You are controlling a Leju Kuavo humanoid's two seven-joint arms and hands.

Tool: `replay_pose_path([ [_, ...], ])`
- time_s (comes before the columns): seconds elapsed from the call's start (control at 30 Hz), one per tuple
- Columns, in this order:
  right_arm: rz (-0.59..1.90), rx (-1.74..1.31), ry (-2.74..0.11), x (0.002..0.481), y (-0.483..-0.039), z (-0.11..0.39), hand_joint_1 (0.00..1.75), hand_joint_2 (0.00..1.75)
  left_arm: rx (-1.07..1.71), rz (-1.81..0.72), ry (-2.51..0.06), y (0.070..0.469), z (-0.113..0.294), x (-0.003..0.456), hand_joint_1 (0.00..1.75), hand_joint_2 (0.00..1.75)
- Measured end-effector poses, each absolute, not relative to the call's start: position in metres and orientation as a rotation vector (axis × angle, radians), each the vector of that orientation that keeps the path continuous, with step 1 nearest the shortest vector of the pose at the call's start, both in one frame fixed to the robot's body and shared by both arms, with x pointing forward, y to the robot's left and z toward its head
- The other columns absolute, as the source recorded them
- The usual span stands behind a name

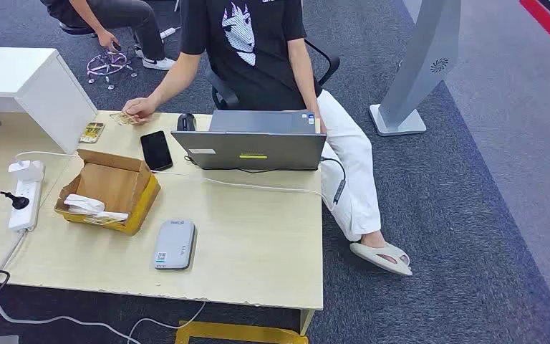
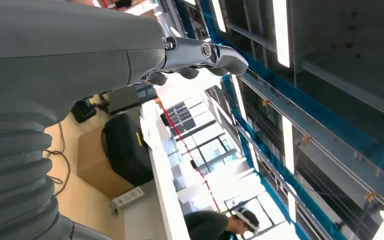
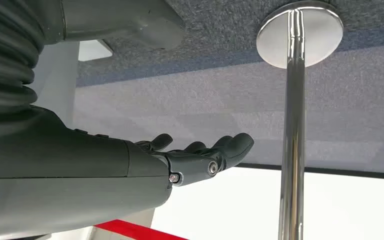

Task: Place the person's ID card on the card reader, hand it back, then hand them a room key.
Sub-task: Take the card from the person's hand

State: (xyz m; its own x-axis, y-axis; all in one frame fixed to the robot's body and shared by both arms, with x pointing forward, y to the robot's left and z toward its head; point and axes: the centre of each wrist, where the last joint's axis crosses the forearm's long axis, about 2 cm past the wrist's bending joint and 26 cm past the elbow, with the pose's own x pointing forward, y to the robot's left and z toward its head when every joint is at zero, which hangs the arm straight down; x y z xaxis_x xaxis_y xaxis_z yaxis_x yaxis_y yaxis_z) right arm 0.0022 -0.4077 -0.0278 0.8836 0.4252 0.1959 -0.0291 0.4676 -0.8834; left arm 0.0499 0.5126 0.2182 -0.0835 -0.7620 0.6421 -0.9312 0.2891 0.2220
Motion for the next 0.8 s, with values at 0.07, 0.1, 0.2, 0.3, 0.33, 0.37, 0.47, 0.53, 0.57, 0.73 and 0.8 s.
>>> replay_pose_path([
  [0.07,0.296,-1.052,-0.417,0.001,-0.409,-0.028,0.0,1.75,1.513,0.305,-1.893,0.516,0.223,0.054,0.0,1.75],
  [0.1,0.304,-1.048,-0.412,-0.001,-0.409,-0.028,0.0,1.75,1.51,0.289,-1.901,0.518,0.227,0.058,0.0,1.75],
  [0.2,0.319,-1.033,-0.398,-0.002,-0.41,-0.029,0.0,1.75,1.503,0.244,-1.921,0.525,0.24,0.072,0.0,1.75],
  [0.3,0.327,-1.013,-0.384,-0.002,-0.41,-0.031,0.0,1.75,1.492,0.205,-1.937,0.528,0.249,0.088,0.0,1.75],
  [0.33,0.331,-1.004,-0.377,-0.002,-0.409,-0.031,0.0,1.75,1.486,0.193,-1.94,0.528,0.251,0.094,0.0,1.75],
  [0.37,0.335,-0.993,-0.37,-0.003,-0.409,-0.032,0.0,1.75,1.476,0.181,-1.942,0.528,0.252,0.1,0.0,1.75],
  [0.47,0.337,-0.965,-0.349,-0.004,-0.408,-0.034,0.0,1.75,1.437,0.135,-1.943,0.524,0.255,0.12,0.0,1.75],
  [0.53,0.33,-0.95,-0.339,-0.004,-0.408,-0.035,0.0,1.75,1.411,0.102,-1.939,0.521,0.256,0.134,0.0,1.75],
  [0.57,0.325,-0.944,-0.336,-0.004,-0.408,-0.035,0.0,1.75,1.399,0.087,-1.936,0.519,0.256,0.14,0.0,1.75],
  [0.73,0.311,-0.918,-0.325,-0.001,-0.409,-0.036,0.0,1.75,1.332,0.008,-1.917,0.503,0.253,0.176,0.0,1.75],
  [0.8,0.306,-0.908,-0.325,0.002,-0.409,-0.036,0.0,1.75,1.307,-0.02,-1.907,0.495,0.251,0.189,0.0,1.75],
])
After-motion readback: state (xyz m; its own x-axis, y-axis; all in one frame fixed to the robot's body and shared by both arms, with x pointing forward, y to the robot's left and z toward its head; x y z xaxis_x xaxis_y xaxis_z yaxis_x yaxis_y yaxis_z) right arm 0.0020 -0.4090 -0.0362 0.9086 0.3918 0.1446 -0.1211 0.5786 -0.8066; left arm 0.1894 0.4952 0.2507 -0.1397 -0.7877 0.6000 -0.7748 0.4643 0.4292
